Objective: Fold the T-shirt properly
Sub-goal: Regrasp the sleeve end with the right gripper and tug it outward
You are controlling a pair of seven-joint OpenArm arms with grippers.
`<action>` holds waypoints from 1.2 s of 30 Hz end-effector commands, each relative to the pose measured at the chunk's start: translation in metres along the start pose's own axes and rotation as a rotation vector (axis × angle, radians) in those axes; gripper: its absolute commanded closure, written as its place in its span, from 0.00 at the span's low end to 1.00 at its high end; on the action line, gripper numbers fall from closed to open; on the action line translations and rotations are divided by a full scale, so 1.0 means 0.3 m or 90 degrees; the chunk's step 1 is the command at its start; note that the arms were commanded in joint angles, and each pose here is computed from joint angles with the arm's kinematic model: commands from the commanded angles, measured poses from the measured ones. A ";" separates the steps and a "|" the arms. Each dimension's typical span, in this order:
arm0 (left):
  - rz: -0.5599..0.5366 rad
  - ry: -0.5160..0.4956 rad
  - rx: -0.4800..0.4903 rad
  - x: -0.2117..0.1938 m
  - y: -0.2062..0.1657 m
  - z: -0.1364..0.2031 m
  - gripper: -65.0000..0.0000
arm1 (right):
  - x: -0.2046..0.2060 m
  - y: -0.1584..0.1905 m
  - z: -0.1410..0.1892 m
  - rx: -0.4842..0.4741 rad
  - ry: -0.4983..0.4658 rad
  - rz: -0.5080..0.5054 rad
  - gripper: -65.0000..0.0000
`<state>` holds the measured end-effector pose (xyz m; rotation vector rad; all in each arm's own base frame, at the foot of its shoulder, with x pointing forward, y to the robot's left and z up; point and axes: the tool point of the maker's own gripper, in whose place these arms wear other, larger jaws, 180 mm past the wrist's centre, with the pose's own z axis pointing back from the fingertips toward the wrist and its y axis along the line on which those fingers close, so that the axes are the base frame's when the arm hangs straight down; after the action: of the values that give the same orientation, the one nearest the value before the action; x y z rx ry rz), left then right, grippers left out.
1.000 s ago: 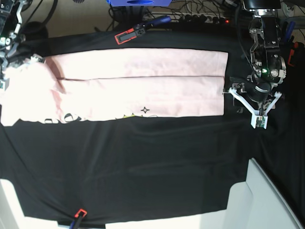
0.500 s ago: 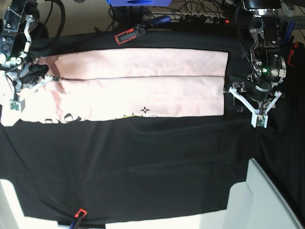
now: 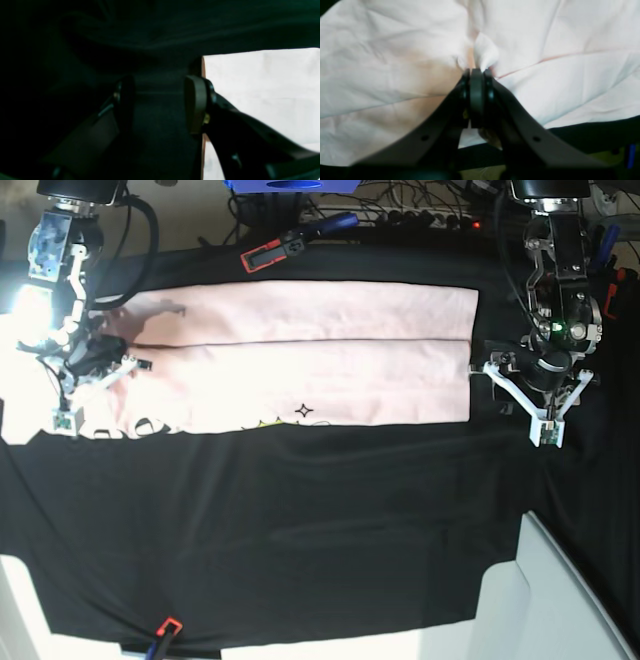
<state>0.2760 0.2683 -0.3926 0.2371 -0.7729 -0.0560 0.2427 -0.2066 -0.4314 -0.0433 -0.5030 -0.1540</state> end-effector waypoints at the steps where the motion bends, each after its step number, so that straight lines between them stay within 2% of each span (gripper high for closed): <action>1: -0.003 -0.029 0.011 0.049 0.022 0.006 0.52 | 0.065 0.018 0.027 0.007 -0.042 0.022 0.93; 5: -0.003 -0.030 0.011 0.051 0.022 0.006 0.52 | 0.101 0.042 0.077 0.012 -0.075 0.043 0.70; 8: -0.003 -0.031 0.011 0.053 0.022 0.006 0.52 | 0.087 0.038 0.078 0.010 -0.053 0.042 0.50; 10: -0.002 -0.030 0.011 0.052 0.022 0.005 0.52 | 0.087 0.037 0.085 0.009 -0.056 0.043 0.46; 12: -0.002 -0.030 0.011 0.052 0.022 0.005 0.52 | 0.104 0.032 0.104 0.006 -0.074 0.047 0.49; 14: -0.002 -0.030 0.011 0.052 0.022 0.005 0.52 | 0.146 -0.001 0.143 -0.011 -0.115 0.066 0.57; 17: -0.003 -0.029 0.012 0.050 0.024 0.005 0.52 | 0.152 -0.082 0.185 -0.046 -0.140 0.060 0.75; 19: -0.004 -0.027 0.011 0.045 0.023 0.006 0.52 | 0.132 -0.126 0.186 -0.065 -0.127 0.044 0.94; 20: -0.004 -0.027 0.011 0.045 0.023 0.006 0.52 | 0.123 -0.138 0.184 -0.070 -0.117 0.040 1.00; 22: -0.002 -0.028 0.010 0.045 0.021 0.006 0.52 | 0.081 -0.146 0.155 -0.069 -0.087 0.032 0.98; 25: 0.003 -0.033 0.007 0.054 0.015 0.007 0.52 | 0.045 -0.148 0.116 -0.063 -0.067 0.026 1.00; 33: 0.003 -0.037 0.005 0.059 0.010 0.010 0.52 | -0.089 -0.044 -0.055 -0.005 -0.001 0.047 1.00; 36: 0.001 -0.033 0.007 0.052 0.016 0.010 0.52 | -0.166 -0.043 -0.118 0.001 0.042 0.037 1.00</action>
<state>0.2773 0.2662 -0.3914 0.2287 -0.7799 -0.0523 0.2081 -0.2080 -0.4926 -0.0344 -0.4131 -0.0975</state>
